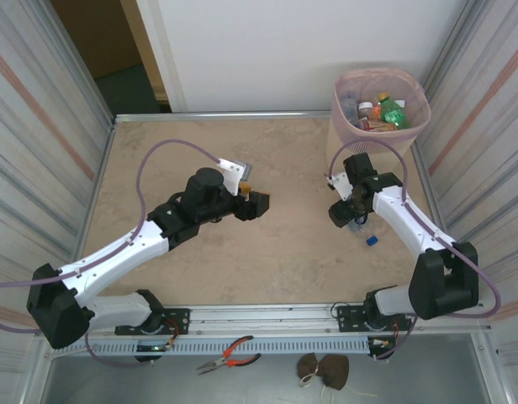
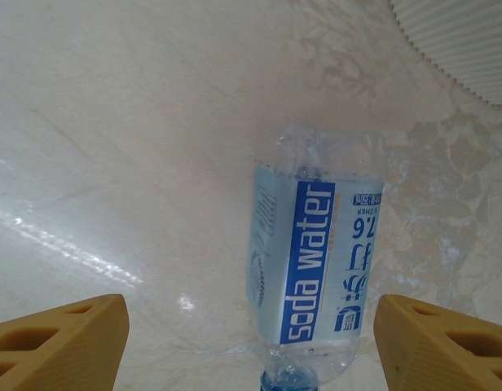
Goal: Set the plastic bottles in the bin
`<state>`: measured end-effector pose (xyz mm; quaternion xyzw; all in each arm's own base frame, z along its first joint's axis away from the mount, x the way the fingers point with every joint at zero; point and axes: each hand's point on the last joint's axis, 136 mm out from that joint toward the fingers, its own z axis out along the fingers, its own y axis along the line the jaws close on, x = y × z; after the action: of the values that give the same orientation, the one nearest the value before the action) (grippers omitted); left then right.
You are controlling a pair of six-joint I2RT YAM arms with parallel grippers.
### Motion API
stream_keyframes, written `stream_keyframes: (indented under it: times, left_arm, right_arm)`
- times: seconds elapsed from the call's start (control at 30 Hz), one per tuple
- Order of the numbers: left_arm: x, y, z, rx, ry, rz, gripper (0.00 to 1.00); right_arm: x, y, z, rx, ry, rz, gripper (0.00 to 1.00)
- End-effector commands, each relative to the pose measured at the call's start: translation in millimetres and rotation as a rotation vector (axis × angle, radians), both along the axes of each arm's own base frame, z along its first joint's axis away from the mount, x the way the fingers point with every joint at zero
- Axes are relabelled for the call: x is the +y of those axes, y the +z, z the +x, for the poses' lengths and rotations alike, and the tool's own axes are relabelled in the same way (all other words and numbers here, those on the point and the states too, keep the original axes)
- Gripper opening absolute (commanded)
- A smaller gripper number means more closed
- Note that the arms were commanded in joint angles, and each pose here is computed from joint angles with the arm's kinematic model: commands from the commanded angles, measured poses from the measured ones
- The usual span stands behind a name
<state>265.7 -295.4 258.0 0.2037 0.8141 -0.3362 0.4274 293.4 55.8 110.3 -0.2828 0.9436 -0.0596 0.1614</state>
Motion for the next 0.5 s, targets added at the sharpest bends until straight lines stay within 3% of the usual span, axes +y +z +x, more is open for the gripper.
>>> stream_keyframes:
  times: [0.0, 0.27, 0.47]
  left_arm:
    - [0, 18, 4, -0.03, 0.003, -0.041, 0.73]
    - [0, 15, 3, -0.022, 0.005, -0.039, 0.73]
    - [0, 15, 5, -0.024, 0.01, -0.039, 0.73]
  right_arm:
    - [-8, -8, 15, -0.029, -0.026, -0.038, 0.79]
    - [-20, -31, 33, 0.003, -0.075, -0.061, 0.81]
    - [-20, -51, 42, 0.057, -0.076, -0.033, 0.75]
